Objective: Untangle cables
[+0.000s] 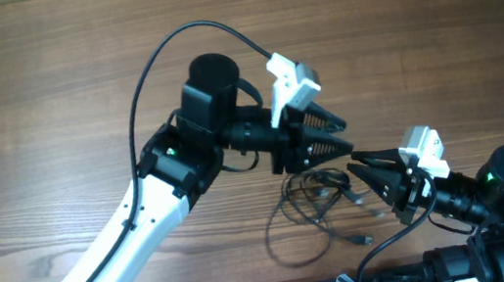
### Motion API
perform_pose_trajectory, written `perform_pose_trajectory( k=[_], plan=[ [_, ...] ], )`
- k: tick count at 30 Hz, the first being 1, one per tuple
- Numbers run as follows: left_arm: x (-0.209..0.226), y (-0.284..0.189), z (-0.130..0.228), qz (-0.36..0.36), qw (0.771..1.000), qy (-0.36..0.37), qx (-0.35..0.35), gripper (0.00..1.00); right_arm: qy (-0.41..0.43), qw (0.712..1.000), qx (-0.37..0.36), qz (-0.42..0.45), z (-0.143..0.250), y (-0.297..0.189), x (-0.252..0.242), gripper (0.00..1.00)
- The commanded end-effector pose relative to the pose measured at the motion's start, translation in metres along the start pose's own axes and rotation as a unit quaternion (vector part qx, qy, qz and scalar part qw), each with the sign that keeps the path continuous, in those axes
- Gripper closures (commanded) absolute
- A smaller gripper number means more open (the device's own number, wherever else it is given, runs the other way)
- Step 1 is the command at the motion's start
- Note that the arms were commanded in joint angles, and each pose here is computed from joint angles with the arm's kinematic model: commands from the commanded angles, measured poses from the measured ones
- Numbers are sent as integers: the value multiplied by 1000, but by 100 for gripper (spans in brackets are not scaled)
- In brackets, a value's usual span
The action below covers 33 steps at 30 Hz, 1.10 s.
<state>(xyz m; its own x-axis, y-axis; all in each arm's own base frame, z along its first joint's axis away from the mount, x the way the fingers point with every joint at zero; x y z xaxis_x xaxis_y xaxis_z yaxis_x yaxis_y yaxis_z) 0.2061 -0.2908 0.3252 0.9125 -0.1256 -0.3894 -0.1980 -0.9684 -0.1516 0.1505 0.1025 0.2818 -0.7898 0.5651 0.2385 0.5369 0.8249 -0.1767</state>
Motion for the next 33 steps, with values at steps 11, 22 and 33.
perform_pose_trajectory(
  k=[11,22,33],
  plan=[
    [66,-20,36,-278,957,-48,67,36,183,956,18,228,22,-13,-51,23],
    [99,-87,31,-419,893,-165,0,0,415,872,21,260,43,-6,-68,1],
    [70,-142,1,-531,837,-118,-63,0,520,777,170,310,112,27,-116,13]
  ],
)
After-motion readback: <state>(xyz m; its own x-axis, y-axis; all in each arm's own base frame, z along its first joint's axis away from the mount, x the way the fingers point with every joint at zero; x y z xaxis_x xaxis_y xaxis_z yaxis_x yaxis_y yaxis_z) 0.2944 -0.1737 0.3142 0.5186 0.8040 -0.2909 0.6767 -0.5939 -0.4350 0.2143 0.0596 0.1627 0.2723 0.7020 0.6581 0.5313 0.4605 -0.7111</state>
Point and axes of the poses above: each gripper's point midway between its finger pads, its own y axis out along the fingers, its own x axis along the line the jaws close on, z = x × y, the point moved 5 cm from there along -y, back along the fingers, and after that the axes turned 8 degrees about y, right-handed, at the moved point
